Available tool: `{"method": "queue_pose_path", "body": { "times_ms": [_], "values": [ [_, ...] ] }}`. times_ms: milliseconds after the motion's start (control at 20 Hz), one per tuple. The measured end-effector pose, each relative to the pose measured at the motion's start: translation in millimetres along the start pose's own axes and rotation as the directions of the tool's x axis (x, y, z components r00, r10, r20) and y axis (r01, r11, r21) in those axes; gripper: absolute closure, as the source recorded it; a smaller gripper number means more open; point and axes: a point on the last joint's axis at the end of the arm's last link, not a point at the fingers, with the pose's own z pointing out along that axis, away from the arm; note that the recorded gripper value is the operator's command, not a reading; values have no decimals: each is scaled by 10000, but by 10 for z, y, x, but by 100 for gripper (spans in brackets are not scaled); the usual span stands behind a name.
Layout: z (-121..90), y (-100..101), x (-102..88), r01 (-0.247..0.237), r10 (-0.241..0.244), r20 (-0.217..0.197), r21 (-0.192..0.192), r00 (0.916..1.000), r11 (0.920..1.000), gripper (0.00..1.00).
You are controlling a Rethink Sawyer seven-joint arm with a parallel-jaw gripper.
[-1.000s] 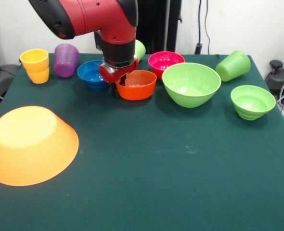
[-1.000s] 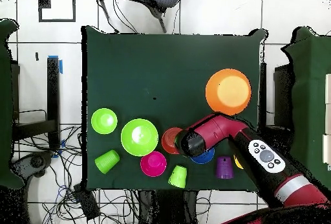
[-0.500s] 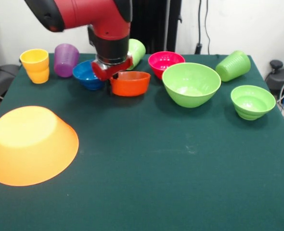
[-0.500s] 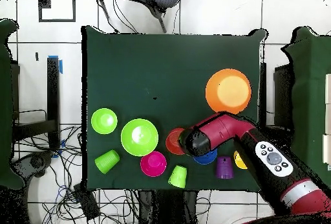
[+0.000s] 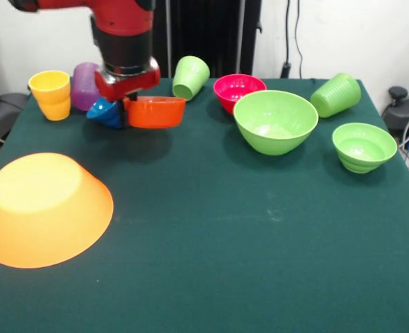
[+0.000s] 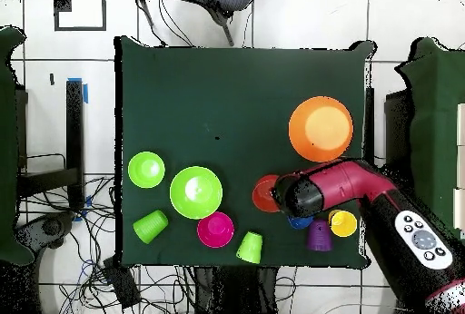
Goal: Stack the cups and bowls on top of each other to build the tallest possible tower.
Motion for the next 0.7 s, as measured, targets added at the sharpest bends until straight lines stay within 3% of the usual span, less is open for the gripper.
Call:
{"method": "queue_pose_path", "body": {
  "times_ms": [700],
  "values": [
    [-459,-580,83,771,-781,662,172,9947,9969,100]
  ]
}}
